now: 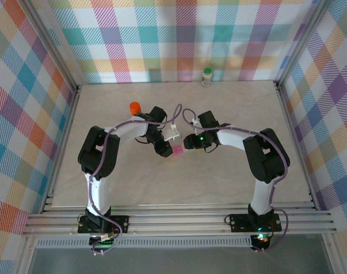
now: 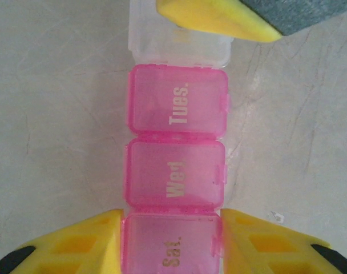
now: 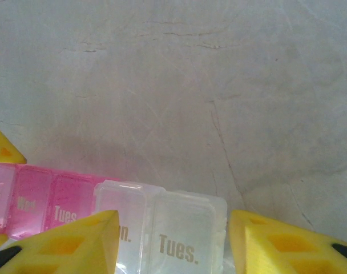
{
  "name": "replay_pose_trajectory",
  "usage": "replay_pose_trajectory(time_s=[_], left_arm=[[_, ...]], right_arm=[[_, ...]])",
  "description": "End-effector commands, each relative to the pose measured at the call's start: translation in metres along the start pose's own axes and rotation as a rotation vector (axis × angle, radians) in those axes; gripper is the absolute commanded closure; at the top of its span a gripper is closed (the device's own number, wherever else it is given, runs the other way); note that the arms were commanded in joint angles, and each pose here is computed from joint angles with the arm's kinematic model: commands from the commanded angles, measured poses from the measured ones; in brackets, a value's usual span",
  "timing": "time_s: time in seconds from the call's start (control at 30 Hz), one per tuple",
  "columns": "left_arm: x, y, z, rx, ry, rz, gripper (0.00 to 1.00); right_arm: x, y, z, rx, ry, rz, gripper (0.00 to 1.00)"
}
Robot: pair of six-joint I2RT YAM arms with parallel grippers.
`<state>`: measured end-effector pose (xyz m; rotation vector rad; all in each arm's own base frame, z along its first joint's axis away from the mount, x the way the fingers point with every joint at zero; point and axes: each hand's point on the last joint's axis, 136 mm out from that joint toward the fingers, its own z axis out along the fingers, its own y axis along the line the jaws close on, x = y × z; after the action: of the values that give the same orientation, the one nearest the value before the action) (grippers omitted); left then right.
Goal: Sort the pills into containers
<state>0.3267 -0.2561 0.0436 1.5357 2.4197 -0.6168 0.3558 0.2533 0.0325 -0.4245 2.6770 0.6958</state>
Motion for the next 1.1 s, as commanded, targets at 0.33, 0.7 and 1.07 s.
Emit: replay_pose_trajectory(time_s=[0.33, 0.7, 1.07], left_arm=[[0.002, -0.014, -0.021, 0.135, 0.001, -0.114, 0.51], [0.000, 0.017, -0.026, -0.019, -0.040, -0.157, 0.46], [-0.009, -0.014, -0.040, -0.178, -0.126, 0.075, 0.08]], right_arm=[[0.033, -0.043, 0.014, 0.179, 0.115, 0.020, 0.48], [0.031, -0.040, 0.012, 0.173, 0.108, 0.009, 0.47], [0.031, -0.037, 0.012, 0.171, 0.108, -0.003, 0.47]])
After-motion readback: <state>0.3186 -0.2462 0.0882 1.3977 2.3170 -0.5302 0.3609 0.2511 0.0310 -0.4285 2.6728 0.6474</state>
